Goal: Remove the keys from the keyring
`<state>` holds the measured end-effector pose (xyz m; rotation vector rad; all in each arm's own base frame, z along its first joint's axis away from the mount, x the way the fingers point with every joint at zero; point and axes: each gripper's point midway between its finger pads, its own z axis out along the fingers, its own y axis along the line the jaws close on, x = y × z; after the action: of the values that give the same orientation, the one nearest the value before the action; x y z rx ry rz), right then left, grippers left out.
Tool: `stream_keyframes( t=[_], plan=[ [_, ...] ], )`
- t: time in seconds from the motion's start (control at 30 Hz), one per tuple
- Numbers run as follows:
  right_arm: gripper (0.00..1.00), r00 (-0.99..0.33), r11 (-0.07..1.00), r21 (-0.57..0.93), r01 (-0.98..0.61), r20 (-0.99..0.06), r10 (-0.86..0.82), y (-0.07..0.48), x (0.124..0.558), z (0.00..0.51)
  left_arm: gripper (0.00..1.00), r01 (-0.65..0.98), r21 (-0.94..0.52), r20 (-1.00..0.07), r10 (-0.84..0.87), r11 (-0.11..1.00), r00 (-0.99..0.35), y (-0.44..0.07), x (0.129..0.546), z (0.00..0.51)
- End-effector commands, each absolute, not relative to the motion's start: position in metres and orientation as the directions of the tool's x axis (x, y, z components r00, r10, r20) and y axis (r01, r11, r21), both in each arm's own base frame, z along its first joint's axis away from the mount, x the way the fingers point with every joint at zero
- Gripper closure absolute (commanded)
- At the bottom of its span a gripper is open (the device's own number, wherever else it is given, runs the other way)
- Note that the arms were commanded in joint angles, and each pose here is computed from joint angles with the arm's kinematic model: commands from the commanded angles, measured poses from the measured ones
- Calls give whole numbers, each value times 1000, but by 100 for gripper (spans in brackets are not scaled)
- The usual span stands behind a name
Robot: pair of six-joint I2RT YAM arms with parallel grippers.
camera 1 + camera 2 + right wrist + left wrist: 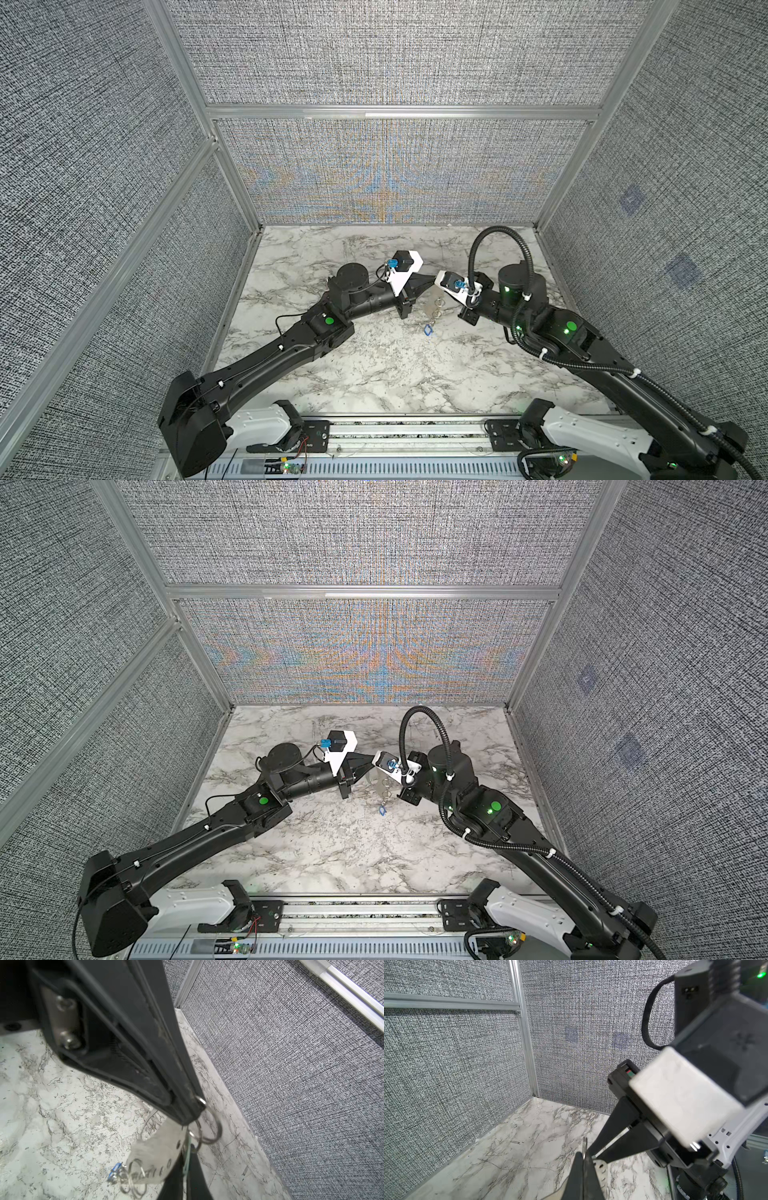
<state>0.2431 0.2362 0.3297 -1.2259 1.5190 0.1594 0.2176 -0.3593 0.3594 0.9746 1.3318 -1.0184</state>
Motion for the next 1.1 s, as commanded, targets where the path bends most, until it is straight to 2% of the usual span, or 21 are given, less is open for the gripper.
stream_keyframes(
  t=[0.0,0.13,0.33,0.63,0.87,1.07],
  plan=[
    [100,212,421,-521,-742,-779,-590,241,240,339,100,962,-18,-995,-95,272,8,-358,216,377],
    [100,231,407,-519,-751,-785,-574,248,238,346,100,960,-24,-994,-111,279,7,-357,217,376],
    [100,205,368,-505,-780,-763,-613,254,237,326,100,953,-26,-991,-135,302,16,-354,220,378],
    [100,198,380,-523,-763,-749,-633,247,239,324,100,949,-12,-989,-145,316,36,-348,219,382],
    [100,105,481,-446,-755,-806,-582,233,248,322,100,937,1,-987,-148,350,57,-336,222,384],
    [100,-38,561,-350,-750,-824,-565,221,266,296,100,928,4,-990,-129,373,56,-329,225,376]
  ],
)
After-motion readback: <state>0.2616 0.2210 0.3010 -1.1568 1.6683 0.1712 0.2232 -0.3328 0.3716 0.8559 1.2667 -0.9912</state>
